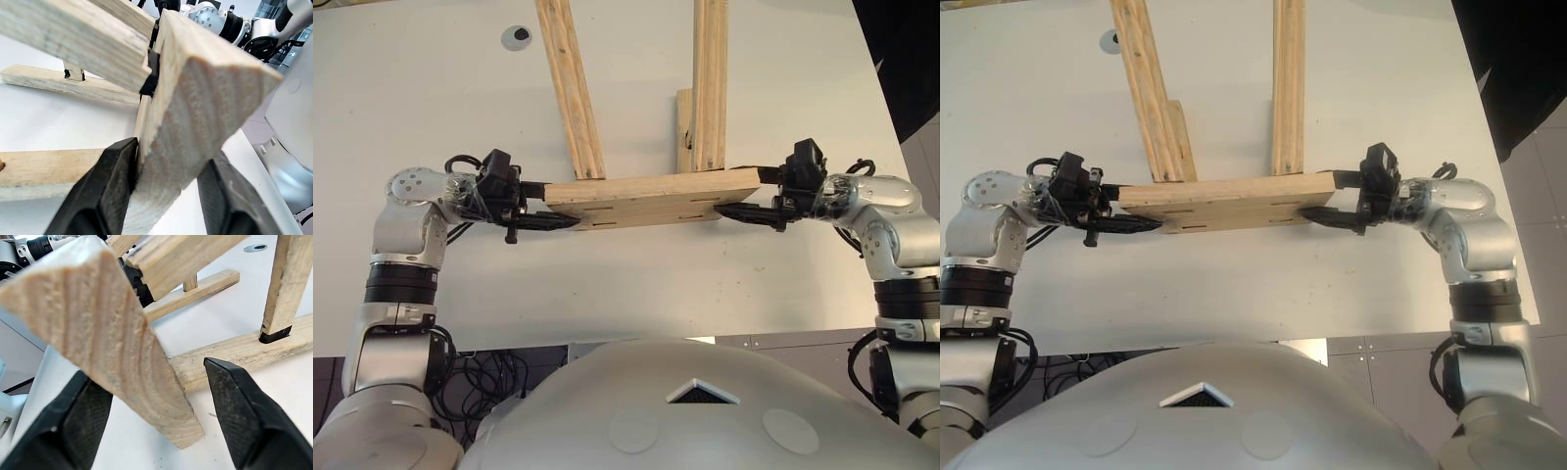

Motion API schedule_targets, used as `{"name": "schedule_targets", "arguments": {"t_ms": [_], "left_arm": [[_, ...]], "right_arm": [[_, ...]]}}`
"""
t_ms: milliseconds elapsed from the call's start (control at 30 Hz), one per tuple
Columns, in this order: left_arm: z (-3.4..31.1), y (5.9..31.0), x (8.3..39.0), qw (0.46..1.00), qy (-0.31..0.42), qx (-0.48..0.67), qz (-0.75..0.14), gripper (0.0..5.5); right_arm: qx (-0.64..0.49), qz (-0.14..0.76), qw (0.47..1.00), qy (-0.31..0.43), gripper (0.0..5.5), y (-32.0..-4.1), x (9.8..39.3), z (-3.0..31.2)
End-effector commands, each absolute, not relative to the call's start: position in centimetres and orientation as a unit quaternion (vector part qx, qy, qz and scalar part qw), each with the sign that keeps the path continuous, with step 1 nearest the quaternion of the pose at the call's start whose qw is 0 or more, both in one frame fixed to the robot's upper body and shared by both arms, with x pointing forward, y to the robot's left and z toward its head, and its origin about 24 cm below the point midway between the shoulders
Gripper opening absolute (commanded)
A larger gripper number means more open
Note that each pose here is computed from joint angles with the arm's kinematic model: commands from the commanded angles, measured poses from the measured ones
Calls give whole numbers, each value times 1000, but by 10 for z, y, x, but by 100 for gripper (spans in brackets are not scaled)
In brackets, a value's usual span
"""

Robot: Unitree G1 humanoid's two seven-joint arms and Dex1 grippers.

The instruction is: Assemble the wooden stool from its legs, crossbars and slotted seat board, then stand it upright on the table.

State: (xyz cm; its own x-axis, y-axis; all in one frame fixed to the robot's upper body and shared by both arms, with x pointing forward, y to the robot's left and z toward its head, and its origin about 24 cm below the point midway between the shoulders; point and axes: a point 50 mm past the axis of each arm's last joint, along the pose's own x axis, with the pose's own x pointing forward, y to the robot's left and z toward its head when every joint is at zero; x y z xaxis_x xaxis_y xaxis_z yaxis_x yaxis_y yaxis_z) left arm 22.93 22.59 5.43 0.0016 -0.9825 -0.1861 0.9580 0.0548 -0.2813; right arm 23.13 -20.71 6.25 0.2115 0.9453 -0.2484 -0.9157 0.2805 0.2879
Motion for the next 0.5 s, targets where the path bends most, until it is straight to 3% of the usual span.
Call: {"name": "schedule_targets", "arguments": {"t_ms": [33, 100, 233, 400, 500], "left_arm": [[48, 225, 229, 713, 209, -89, -664, 176], [76, 217, 239, 729, 175, -128, -649, 176], [148, 195, 275, 759, 106, -229, -600, 163], [195, 169, 318, 769, 117, -336, -530, 142], [198, 145, 352, 770, 135, -425, -456, 141]], "right_arm": [[96, 601, 777, 160, 260, -202, 236, 81], [164, 581, 788, 122, 229, -201, 238, 101], [275, 515, 810, 50, 222, -202, 266, 163], [392, 399, 822, 102, 209, -198, 323, 189], [454, 324, 819, 133, 203, -185, 361, 188]]}}
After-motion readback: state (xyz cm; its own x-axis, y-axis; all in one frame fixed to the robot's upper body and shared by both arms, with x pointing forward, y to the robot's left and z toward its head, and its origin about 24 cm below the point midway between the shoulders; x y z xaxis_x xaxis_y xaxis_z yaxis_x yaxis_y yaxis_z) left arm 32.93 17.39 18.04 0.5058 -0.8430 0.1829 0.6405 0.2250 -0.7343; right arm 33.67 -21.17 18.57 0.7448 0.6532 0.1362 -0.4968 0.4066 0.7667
